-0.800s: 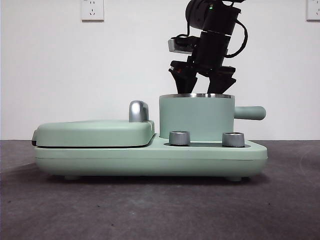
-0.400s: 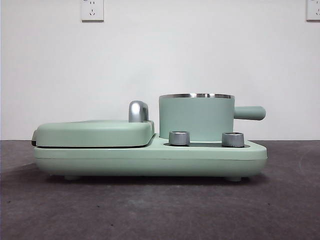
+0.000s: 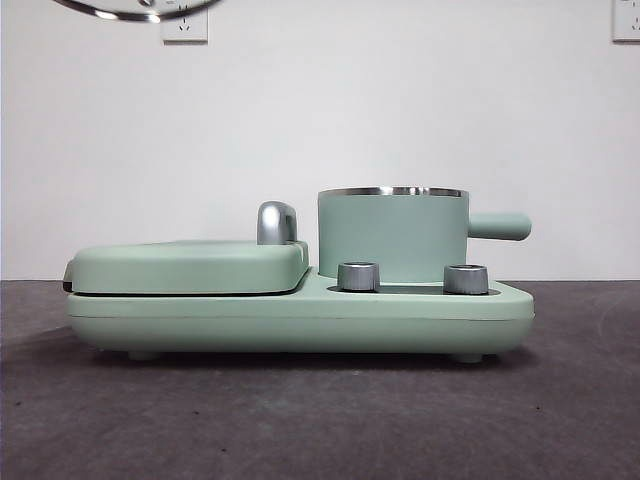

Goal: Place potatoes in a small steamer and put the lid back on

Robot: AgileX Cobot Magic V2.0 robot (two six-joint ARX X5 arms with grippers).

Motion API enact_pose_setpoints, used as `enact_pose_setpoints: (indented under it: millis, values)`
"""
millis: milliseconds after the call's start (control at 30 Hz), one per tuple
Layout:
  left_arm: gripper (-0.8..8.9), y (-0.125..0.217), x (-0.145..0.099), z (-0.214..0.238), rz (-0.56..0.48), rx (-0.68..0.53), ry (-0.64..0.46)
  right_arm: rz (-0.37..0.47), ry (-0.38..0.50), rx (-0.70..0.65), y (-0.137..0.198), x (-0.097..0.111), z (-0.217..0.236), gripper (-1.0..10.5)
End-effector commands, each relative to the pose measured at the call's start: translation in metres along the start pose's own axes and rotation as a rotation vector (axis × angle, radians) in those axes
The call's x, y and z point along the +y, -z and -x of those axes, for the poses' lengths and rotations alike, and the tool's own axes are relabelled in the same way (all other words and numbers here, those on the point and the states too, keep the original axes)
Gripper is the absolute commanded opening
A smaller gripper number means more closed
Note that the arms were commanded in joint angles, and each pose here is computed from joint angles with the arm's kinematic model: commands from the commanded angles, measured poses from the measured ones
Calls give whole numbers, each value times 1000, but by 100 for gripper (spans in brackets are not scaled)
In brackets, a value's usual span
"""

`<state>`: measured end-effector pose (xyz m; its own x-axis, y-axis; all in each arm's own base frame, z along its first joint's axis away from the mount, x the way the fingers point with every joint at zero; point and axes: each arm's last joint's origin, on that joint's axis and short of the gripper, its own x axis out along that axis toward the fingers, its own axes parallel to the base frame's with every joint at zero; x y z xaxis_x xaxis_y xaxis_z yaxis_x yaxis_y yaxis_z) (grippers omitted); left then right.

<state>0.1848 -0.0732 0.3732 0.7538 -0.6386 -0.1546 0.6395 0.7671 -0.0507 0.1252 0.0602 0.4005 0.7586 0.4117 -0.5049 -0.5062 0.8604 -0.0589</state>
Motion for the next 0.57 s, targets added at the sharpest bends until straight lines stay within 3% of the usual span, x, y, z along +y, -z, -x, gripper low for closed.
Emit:
enact_pose_setpoints:
  millis: [33,333,567]
  values:
    - [14,-7,-1,-13,-20,-50,37,-48,0,-30,12,2,10,376]
    - [14,2,-4,-78,-42,-47,129,-95,-2,0,38,5,23,376]
    - [14,-1,-8,-139,-165,-3,188,-98,-4,30,41,6,22,376]
